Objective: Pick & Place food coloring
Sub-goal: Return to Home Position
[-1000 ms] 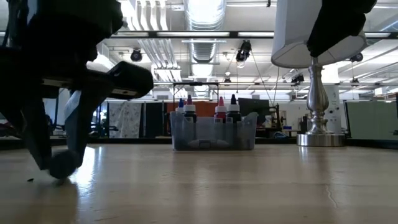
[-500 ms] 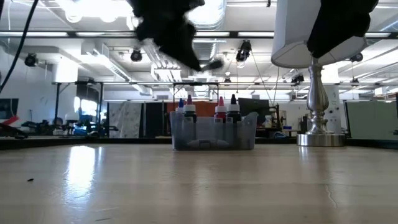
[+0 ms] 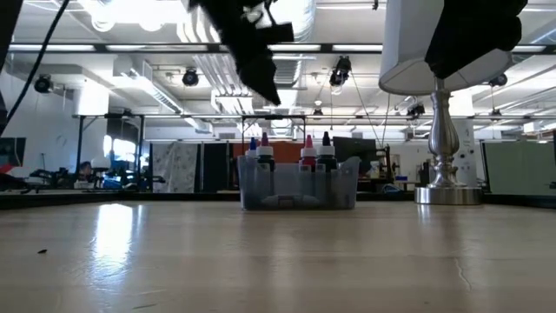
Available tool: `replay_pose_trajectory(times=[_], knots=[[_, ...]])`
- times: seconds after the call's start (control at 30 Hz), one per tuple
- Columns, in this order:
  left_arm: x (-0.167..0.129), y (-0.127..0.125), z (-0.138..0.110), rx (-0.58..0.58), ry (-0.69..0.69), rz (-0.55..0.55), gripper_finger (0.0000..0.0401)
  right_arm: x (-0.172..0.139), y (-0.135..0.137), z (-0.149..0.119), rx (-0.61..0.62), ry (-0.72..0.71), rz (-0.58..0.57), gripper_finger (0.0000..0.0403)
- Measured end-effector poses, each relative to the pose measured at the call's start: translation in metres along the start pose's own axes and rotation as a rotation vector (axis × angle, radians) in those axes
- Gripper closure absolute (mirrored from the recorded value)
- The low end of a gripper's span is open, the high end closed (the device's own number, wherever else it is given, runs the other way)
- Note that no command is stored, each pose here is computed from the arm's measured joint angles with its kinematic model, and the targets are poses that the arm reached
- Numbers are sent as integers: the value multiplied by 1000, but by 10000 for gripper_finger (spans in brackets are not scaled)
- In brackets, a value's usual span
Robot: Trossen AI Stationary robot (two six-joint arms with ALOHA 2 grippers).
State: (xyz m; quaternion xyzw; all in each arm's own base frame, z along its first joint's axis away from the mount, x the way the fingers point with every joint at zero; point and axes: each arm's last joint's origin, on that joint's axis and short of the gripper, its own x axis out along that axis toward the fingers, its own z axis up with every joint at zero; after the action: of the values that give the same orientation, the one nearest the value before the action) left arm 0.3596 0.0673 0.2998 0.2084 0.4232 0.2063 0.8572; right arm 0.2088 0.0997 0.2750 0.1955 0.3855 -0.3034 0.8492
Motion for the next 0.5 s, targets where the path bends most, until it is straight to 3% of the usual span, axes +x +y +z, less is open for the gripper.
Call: replay_pose_trajectory(times=[0.1, 0.17, 0.23, 0.27, 0.33, 0.37, 0.43, 0.5], knots=[[-31, 4, 22, 45, -10, 139, 292, 0, 0, 0, -3, 0, -3, 177], [-72, 7, 45, 93, -73, 237, 272, 0, 0, 0, -7, -2, -5, 177], [-122, 14, 65, 58, -196, 301, 258, 0, 0, 0, -10, -7, -7, 177], [-147, 19, 71, -13, -274, 295, 255, 0, 0, 0, -13, -14, -4, 177], [-187, 29, 71, -187, -394, 174, 253, 0, 6, 3, -3, -44, 45, 177], [-201, 32, 65, -245, -424, 33, 253, -1, 11, 7, 2, -72, 100, 177], [-216, 34, 49, -324, -413, -294, 254, -13, 21, 23, -107, -122, 196, 177], [-224, 32, 36, -385, -399, -498, 254, -39, 14, 47, -191, -164, 212, 178]])
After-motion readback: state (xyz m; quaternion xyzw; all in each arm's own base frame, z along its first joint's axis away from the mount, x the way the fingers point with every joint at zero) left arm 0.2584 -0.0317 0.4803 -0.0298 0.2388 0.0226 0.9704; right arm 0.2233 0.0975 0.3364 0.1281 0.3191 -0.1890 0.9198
